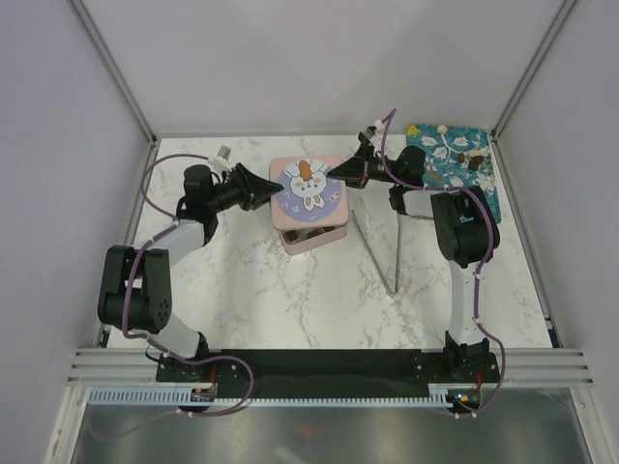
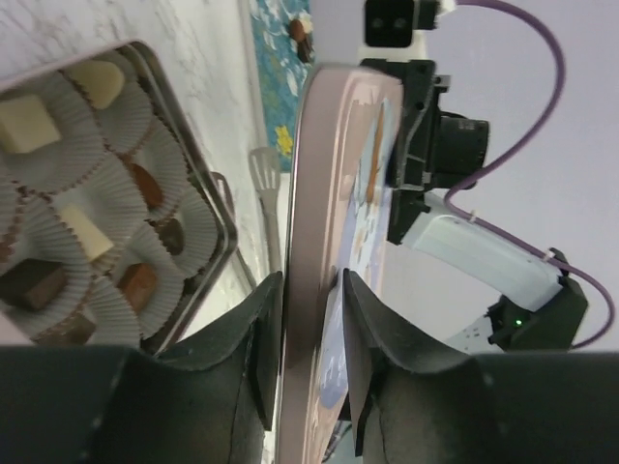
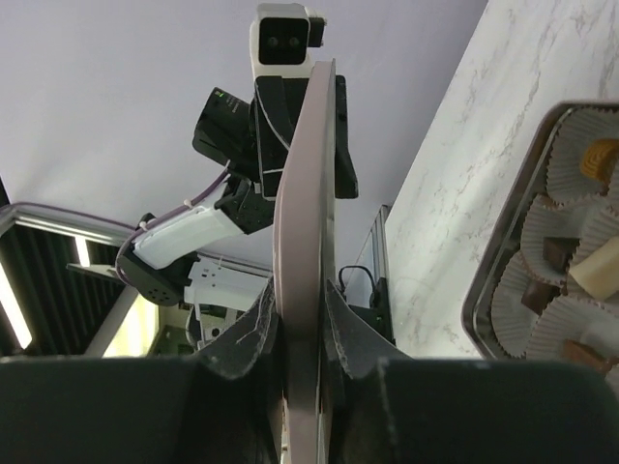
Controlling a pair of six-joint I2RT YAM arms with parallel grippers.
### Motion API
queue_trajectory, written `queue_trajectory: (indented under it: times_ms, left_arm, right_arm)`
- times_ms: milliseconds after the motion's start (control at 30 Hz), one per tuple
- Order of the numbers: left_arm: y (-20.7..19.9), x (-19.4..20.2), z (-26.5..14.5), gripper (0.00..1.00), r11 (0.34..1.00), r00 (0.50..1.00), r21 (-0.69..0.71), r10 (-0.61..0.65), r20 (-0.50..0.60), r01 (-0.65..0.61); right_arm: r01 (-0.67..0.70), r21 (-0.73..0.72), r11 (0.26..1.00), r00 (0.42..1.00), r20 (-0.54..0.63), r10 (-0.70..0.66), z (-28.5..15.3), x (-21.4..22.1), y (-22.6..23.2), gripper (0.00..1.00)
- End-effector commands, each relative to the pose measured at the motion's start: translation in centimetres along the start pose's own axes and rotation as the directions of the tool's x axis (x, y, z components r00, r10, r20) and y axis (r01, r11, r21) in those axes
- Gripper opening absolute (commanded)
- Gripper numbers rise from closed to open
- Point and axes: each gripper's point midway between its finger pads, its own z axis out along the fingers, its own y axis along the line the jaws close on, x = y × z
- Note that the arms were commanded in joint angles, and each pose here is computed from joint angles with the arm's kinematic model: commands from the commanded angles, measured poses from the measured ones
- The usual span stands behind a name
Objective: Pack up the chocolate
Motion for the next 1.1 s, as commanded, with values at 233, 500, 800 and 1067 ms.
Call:
queue_trajectory:
  times_ms: [233,500,800,1067]
  left_arm:
    - [4.4,-2.5,-4.3,0.49,0.933,0.987,-0.346,0.133,0.086,-0.096]
    - [7.2,-1.8,-6.2,0.51,0.871,0.989,-0.49,0.111,0.099,-0.048]
    - [7.7,-1.0,-5.7,0.52,0.885,0.994,-0.464,0.088,0.07,-0.045]
    - [7.0,0.2,-4.2,0.53,0.933,0.999,-0.355,0.052,-0.009,-0.051]
  right_arm:
    - [0.097,-0.07,0.993,0.989,-0.102,-0.104,2.4,-1.4,0.0,0.0]
    - [0.07,-0.066,0.995,0.982,-0.172,-0.081,3.8,-1.5,-1.9,0.0]
    - [0.023,-0.043,0.999,0.98,-0.196,-0.031,3.8,-1.6,-4.9,0.0]
    - [0.012,-0.03,0.999,0.982,-0.186,-0.017,3.8,-2.2,-6.3,0.0]
